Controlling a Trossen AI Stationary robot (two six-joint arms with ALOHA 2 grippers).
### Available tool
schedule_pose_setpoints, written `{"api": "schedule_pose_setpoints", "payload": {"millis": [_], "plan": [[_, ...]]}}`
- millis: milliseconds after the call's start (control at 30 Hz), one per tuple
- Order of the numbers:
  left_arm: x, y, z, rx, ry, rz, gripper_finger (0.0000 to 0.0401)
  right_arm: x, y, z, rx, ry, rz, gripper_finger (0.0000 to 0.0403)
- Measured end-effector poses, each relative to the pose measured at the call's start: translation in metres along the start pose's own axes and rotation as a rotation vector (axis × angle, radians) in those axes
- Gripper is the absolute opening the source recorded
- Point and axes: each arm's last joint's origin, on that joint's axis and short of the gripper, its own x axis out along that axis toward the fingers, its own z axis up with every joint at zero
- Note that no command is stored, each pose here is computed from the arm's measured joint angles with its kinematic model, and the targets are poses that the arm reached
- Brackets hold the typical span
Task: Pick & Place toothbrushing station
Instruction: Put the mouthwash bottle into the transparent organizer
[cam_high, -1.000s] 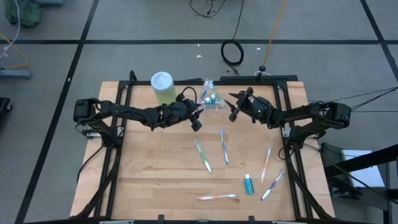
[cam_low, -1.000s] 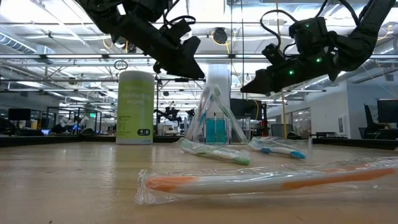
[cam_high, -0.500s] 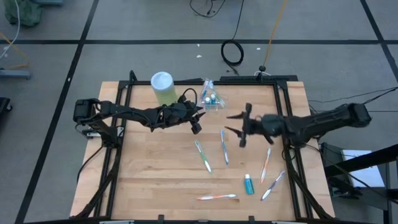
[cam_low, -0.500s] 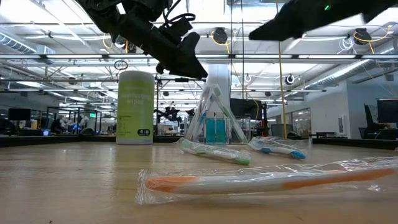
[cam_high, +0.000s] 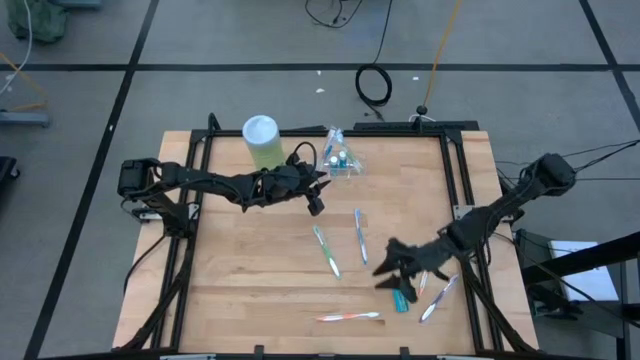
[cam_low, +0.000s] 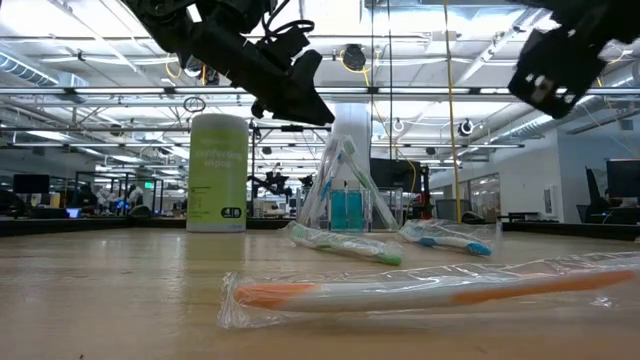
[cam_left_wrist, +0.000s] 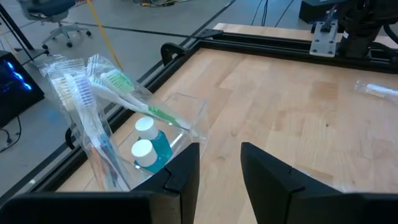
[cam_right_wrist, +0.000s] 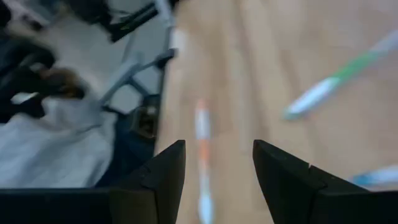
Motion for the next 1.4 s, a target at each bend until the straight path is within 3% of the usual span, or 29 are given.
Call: {"api": "schedule_pose_setpoints", "payload": {"millis": [167, 300, 467, 567, 667, 900, 1033, 1100, 1267, 1400], "plan": [[0.000, 0.000, 0.000, 0.000, 0.000, 0.000, 0.0124, 0.009, 0.018, 0.002, -0.167, -0.127, 0.141, 0.0180], [0.000, 0.000, 0.000, 0.000, 0.002, -0.002, 0.0124, 0.005, 0.022, 0.010, -0.255, -0.214, 0.167, 0.0180], [0.000, 0.000, 0.000, 0.019, 0.002, -0.003, 0.0124, -0.001, 0.011, 0.027, -0.234, -0.421, -0.101, 0.0180], [0.000, 0.000, 0.000, 0.043, 0.004, -0.002, 0.0124, -0.002, 0.007, 0.037, -0.154, -0.490, -0.181, 0.0180], [0.000, 0.000, -0.001, 0.074, 0.006, -0.003, 0.0124, -0.004, 0.023, 0.058, -0.173, -0.447, -0.163, 0.0180], [0.000, 0.000, -0.002, 0.143, 0.021, -0.003, 0.0124, 0.017, 0.063, 0.097, -0.168, -0.267, -0.336, 0.0180], [0.000, 0.000, -0.003, 0.149, 0.028, -0.003, 0.0124, 0.048, 0.069, 0.094, -0.059, -0.025, -0.400, 0.0180], [0.000, 0.000, -0.003, 0.150, 0.031, -0.003, 0.0124, 0.057, 0.064, 0.085, 0.052, 0.115, -0.448, 0.0180], [0.000, 0.000, -0.003, 0.151, 0.033, -0.003, 0.0124, 0.062, 0.054, 0.055, 0.545, 0.311, -0.620, 0.0180], [0.000, 0.000, -0.003, 0.154, 0.033, -0.003, 0.0124, 0.060, 0.053, 0.029, 0.810, 0.458, -0.792, 0.0180]]}}
